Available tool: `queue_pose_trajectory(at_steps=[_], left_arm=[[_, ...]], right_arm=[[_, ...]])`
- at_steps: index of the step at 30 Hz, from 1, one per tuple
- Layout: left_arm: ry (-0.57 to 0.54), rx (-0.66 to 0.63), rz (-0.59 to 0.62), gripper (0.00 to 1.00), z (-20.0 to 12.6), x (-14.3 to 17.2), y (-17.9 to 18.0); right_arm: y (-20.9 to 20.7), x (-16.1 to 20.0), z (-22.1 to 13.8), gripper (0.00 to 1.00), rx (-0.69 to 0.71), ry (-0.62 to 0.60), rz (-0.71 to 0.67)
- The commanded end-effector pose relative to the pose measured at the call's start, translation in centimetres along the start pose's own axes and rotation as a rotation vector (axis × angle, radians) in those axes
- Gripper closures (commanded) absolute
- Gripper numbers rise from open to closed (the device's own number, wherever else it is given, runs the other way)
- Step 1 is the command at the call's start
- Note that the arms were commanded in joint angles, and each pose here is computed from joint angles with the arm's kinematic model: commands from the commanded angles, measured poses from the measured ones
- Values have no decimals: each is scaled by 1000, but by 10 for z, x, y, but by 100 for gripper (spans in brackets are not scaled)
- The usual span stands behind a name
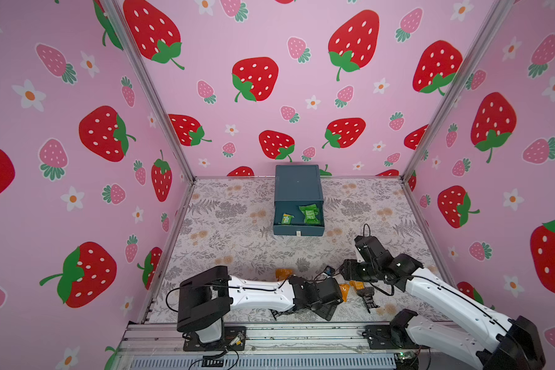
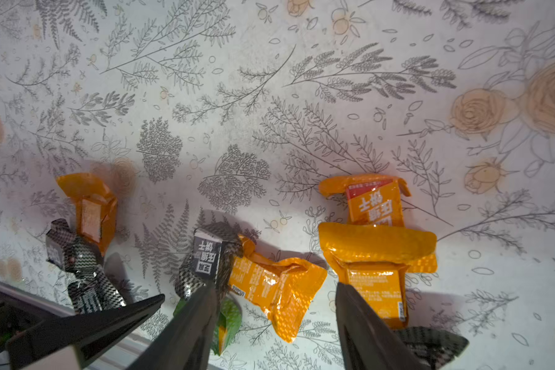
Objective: Place the cookies into the drawer by color
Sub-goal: Pick up the cookie at the center of the board.
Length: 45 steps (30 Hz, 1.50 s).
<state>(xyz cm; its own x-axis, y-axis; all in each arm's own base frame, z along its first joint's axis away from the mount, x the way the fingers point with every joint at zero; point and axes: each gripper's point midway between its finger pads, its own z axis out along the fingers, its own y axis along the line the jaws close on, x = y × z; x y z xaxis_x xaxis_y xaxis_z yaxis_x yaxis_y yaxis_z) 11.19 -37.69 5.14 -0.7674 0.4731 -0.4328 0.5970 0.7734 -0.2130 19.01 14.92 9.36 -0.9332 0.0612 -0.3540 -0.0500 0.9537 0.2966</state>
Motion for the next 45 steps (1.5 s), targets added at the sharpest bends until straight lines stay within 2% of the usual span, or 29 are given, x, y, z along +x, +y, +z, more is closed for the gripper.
queue_pose_trajectory(at_steps=[1,3,9,19,25,31,35,38,40,42,45], left_arm=[[-22,-22,11,10,1,-15,-7],[4,-85,14,9,7,-12,1],[39,-153,21,9,12,-4,12],[105,-267,21,16,13,22,43],[148,-283,-9,30,20,35,63],[132,-322,-63,29,9,38,94],[113,-321,-89,20,0,39,108],[109,-327,-92,19,-2,39,110],[121,-325,-98,21,0,42,110],[137,-327,-116,26,3,48,111],[150,-269,-138,32,9,54,103]], right_arm=[[3,-2,0,35,-47,-13,-6],[2,-2,-2,35,-51,-17,-3],[-1,-1,-2,35,-53,-23,-1],[-4,1,-2,35,-52,-25,4],[-4,2,1,35,-49,-16,2],[-3,3,4,35,-49,-1,-2],[-4,4,6,35,-49,3,-2],[-3,4,6,35,-53,6,-3],[-2,4,6,35,-56,5,-3],[-3,5,6,35,-52,7,-3],[-3,5,7,35,-54,7,-3]])
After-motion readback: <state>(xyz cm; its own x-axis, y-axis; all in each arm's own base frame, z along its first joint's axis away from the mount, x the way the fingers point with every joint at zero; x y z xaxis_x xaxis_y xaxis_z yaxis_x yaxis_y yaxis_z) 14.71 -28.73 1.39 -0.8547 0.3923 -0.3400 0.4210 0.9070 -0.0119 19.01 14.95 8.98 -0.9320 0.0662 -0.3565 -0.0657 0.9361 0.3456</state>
